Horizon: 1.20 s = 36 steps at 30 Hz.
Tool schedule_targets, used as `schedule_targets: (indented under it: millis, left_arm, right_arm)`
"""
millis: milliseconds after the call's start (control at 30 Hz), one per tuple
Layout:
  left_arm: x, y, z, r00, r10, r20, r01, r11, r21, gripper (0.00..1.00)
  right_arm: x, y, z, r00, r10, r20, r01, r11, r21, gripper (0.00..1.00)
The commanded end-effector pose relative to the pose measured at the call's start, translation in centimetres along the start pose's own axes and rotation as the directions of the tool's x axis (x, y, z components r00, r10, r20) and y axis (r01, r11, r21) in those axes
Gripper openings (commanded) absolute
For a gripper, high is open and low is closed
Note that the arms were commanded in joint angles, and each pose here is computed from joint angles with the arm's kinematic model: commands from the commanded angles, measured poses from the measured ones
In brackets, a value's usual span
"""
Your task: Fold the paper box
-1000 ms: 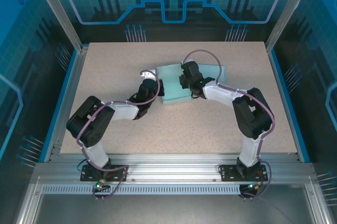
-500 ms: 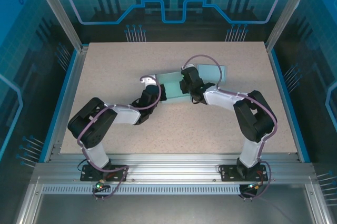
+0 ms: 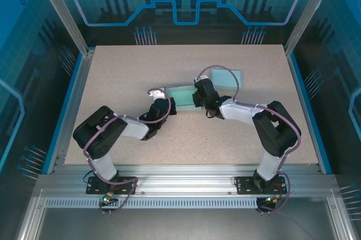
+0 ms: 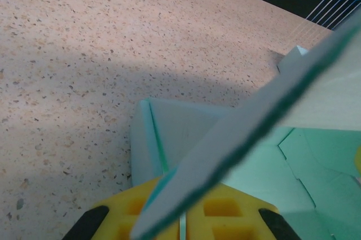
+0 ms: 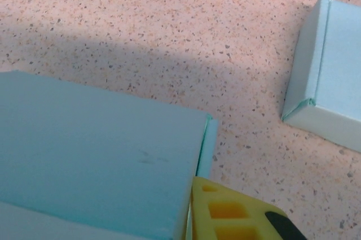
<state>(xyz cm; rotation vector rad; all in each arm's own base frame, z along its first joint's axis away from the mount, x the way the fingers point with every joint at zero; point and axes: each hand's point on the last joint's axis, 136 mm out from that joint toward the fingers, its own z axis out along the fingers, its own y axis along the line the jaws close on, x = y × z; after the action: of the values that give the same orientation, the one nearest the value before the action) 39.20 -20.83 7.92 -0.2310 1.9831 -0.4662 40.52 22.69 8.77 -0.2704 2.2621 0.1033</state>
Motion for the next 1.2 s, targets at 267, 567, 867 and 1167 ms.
schedule_targets:
  millis: [267,567,867,1167]
  left_arm:
    - [2.0,-0.1,-1.2,0.998,-0.028,-0.053,0.030,0.999,0.044,0.16]
    - [0.6,-0.2,-4.1,0.996,-0.083,-0.028,0.085,0.992,0.091,0.42]
    - [-0.7,-0.5,-7.9,0.995,-0.099,-0.012,0.100,0.988,0.119,0.53]
    - [-4.8,0.3,-13.2,0.991,-0.115,0.062,0.111,0.992,0.063,0.87]
  right_arm:
    - [2.5,1.5,-0.5,1.000,0.023,0.002,-0.023,0.997,-0.072,0.14]
    - [4.4,0.7,-0.2,1.000,0.001,-0.019,-0.001,0.999,-0.034,0.14]
    - [3.9,0.8,-0.9,1.000,-0.007,0.002,0.007,0.999,-0.032,0.16]
    - [1.9,0.4,-6.5,0.998,-0.026,0.053,0.028,0.999,-0.033,0.46]
